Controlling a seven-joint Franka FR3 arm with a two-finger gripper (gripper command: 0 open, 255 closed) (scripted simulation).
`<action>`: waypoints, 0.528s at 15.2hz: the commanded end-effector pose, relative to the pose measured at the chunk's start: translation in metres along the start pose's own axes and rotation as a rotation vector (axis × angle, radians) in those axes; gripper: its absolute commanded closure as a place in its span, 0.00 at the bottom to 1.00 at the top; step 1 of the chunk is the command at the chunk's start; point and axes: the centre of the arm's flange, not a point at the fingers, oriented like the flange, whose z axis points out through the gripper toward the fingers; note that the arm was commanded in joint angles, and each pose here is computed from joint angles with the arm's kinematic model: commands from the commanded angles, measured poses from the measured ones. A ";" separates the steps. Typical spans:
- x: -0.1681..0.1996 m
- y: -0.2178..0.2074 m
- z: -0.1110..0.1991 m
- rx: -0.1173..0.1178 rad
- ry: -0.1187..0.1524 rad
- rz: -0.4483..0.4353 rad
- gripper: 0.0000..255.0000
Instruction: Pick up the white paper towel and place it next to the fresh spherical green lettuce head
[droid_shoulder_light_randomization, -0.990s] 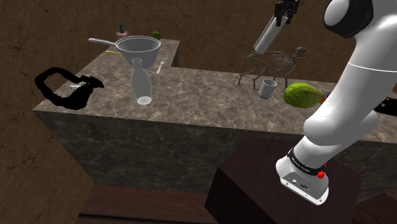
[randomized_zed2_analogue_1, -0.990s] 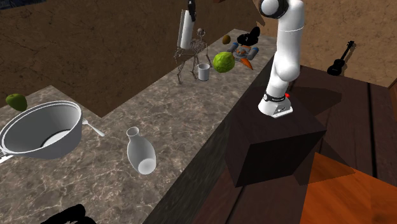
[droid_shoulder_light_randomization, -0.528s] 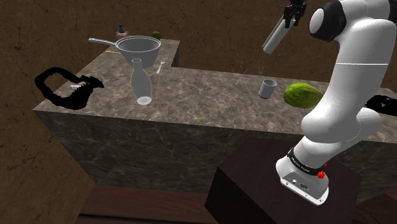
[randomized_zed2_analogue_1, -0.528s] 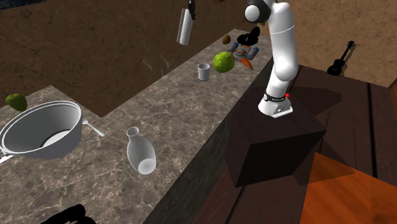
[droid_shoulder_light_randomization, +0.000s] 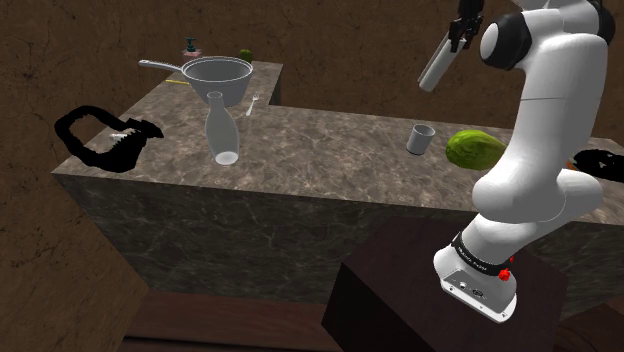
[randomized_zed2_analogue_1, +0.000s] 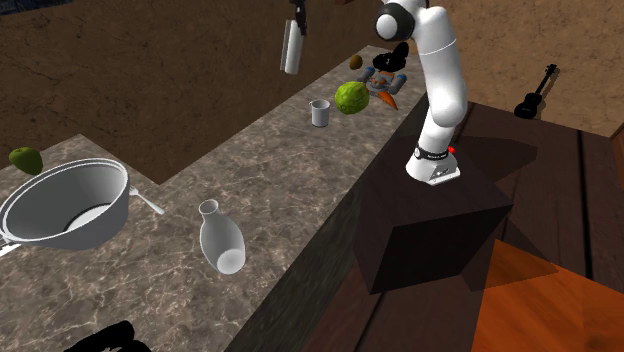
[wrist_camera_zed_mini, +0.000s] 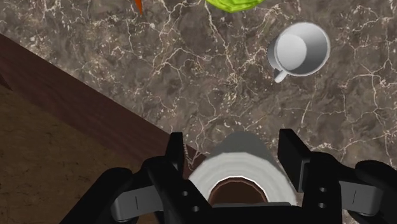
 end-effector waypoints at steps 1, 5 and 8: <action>0.001 -0.001 0.011 0.000 0.000 0.000 1.00; 0.005 -0.003 0.032 0.000 0.000 0.000 1.00; 0.008 -0.005 0.047 0.000 0.000 0.000 1.00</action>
